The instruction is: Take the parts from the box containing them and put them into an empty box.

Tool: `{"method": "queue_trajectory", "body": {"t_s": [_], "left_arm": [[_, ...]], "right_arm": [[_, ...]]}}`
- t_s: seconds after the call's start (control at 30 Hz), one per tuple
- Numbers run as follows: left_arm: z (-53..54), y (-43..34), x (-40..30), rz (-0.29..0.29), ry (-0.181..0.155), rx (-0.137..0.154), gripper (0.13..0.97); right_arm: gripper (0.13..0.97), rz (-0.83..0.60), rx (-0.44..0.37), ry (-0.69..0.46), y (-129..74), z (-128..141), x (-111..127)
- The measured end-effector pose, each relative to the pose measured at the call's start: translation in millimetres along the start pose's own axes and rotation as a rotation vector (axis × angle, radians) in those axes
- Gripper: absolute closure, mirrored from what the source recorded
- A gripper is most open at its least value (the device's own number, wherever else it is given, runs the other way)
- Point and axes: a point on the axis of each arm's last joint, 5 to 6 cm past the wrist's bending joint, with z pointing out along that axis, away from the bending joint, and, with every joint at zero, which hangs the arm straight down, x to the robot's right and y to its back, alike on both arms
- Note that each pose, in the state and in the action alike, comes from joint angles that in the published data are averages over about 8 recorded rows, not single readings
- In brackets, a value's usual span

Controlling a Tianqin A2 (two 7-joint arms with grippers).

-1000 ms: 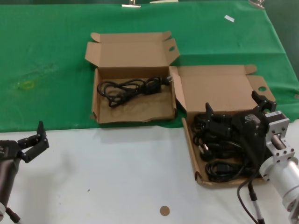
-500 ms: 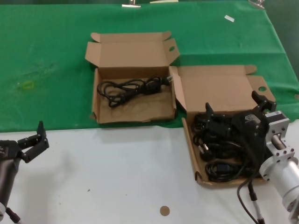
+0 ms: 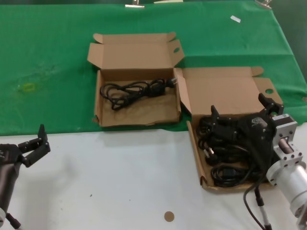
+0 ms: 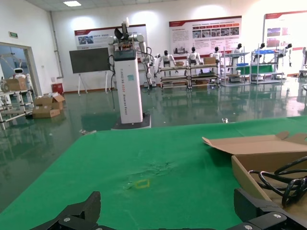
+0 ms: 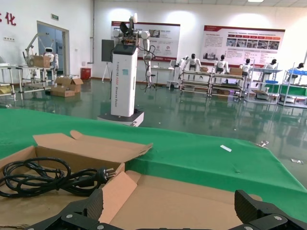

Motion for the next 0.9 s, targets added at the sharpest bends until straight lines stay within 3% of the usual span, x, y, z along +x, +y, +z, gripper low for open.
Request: {"method": "queue_trajectory", "body": {"t_s": [0.9], "left_arm": [[0.0, 0.0, 0.0, 0.0, 0.0, 0.0, 0.132]], "right_arm": [[0.13, 0.0, 0.0, 0.0, 0.0, 0.0, 0.0]]}}
